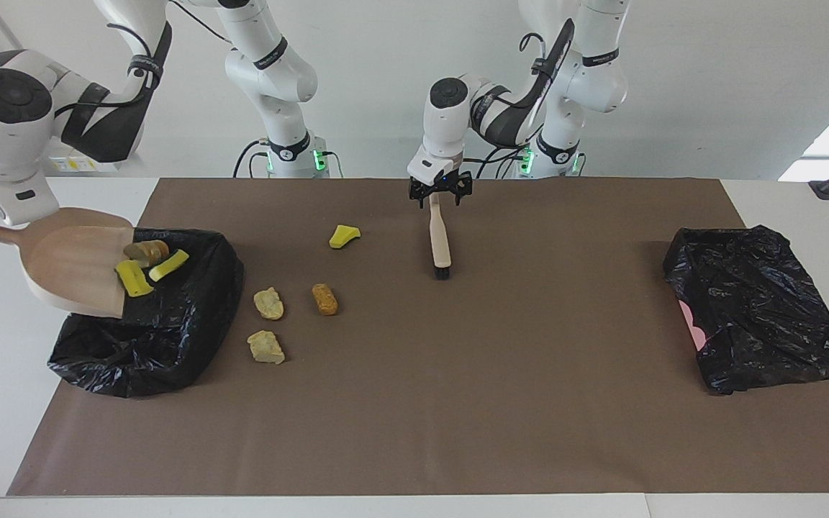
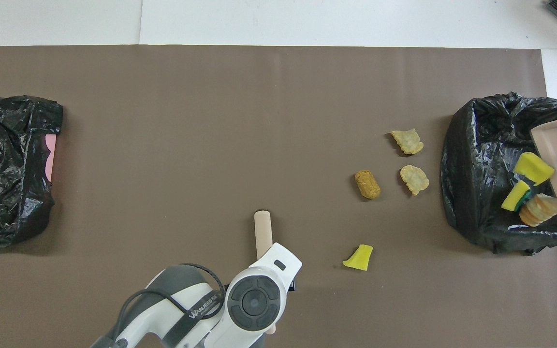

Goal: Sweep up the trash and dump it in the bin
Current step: 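Tip the dustpan into the bag while the left gripper sets down the brush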

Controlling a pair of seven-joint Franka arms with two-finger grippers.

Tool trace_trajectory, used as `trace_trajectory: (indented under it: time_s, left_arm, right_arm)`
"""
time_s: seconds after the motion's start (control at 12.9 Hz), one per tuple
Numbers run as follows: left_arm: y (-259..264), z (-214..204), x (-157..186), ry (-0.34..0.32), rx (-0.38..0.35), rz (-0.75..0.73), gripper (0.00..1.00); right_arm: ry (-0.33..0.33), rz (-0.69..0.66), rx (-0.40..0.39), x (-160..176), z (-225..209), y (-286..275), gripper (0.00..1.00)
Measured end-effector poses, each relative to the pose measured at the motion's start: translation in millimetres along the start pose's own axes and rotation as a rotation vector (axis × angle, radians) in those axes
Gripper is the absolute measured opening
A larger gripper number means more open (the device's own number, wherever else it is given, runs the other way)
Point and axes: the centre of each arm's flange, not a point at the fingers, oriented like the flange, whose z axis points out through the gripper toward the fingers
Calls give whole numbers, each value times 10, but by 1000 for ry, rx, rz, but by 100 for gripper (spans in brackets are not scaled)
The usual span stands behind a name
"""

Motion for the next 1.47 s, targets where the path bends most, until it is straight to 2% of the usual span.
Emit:
trace_trajectory:
  time_s: [0.39,0.54,0.85,1.08,1.31,1.47]
  left_arm:
    - [-662,-302,870,63,11,-95,100]
    - [-1020,-337,1161,69,15,-121,100]
    - [-1771,-407,1616,72,11,-122,100]
    - [-2503,-653,1875,109,-3,-90,100]
    - [-3090,-944,1967,97,7,-42,100]
    - [-3412,-1164,2043,102,9,-10,100]
  right_arm:
    - [-32,-22,-9,36,-83,42,31]
    - [-47,-28,-30,49,-230,59,31]
    - [-87,-32,-79,13,-612,20,31]
    - [-90,-36,-88,37,-686,28,31]
    - [-62,-30,-94,73,-694,38,31]
    - [14,-6,-101,129,-679,40,31]
